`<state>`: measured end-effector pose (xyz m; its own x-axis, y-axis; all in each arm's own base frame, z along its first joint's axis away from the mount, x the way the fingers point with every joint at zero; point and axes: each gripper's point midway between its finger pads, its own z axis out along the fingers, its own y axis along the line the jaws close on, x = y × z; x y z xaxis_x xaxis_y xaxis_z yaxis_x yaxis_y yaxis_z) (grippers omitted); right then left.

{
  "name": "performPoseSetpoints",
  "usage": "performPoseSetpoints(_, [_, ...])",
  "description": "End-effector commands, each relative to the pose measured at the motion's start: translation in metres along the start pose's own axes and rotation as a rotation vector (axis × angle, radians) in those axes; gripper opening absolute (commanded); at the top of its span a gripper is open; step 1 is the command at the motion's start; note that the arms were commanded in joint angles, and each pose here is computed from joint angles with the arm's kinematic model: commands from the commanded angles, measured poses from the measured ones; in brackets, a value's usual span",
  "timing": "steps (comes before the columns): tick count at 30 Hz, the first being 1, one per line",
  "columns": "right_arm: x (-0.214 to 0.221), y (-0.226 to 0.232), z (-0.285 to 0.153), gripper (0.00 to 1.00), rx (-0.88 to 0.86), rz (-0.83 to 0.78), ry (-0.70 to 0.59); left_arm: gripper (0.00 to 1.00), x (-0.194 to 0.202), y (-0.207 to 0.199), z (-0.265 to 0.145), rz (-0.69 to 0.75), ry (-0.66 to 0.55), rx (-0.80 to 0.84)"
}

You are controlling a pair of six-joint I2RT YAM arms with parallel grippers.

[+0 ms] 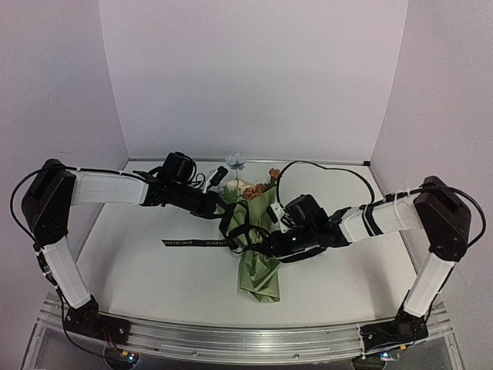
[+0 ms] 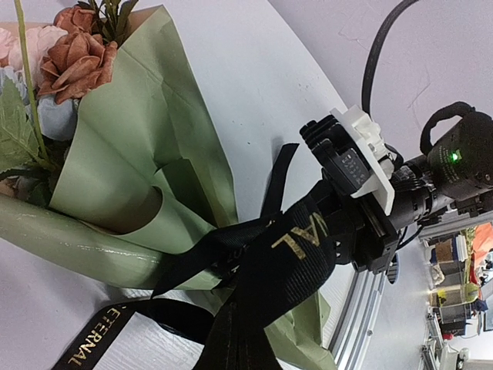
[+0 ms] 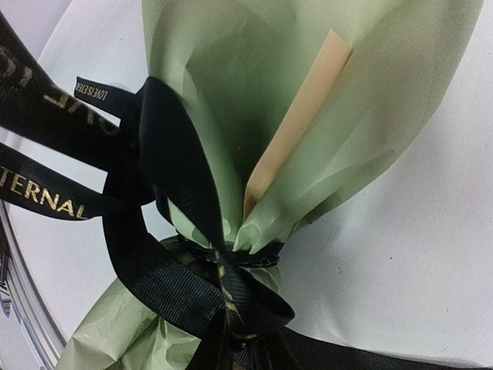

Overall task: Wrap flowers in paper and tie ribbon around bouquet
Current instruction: Cross the half-tied ribbon over the folded bouquet.

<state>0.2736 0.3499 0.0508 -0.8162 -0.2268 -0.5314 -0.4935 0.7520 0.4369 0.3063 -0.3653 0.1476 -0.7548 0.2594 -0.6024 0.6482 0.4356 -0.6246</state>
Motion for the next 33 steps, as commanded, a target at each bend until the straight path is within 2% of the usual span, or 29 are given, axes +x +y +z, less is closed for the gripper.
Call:
performPoseSetpoints(1, [-0.018,0.019,-0.019,0.10,-0.045,0.009,-0.042,0.00,-0.020,-0.005,-0.009,0.018,-0.050,0.002])
performPoseSetpoints(5, [-0.015,0.020,-0.023,0.10,-0.051,0.022,-0.035,0.00,-0.020,-0.005,-0.012,0.017,-0.055,0.003])
performPoseSetpoints(10, [-0.014,0.020,-0.024,0.30,-0.045,0.020,-0.030,0.00,-0.019,-0.006,-0.013,0.020,-0.057,0.009])
performPoseSetpoints(21, [-0.005,0.018,-0.003,0.41,-0.007,0.002,0.030,0.00,-0.019,-0.007,-0.013,0.021,-0.054,0.018])
performPoseSetpoints(23, [-0.002,0.016,0.002,0.41,0.004,0.002,0.042,0.00,-0.019,-0.007,-0.012,0.020,-0.052,0.018])
performPoseSetpoints(27, [0.000,0.012,0.006,0.34,0.019,0.010,0.049,0.00,-0.018,-0.007,-0.012,0.018,-0.050,0.019])
performPoseSetpoints(33, [-0.003,0.013,-0.001,0.18,0.025,0.014,0.041,0.00,-0.018,-0.005,-0.012,0.018,-0.051,0.014])
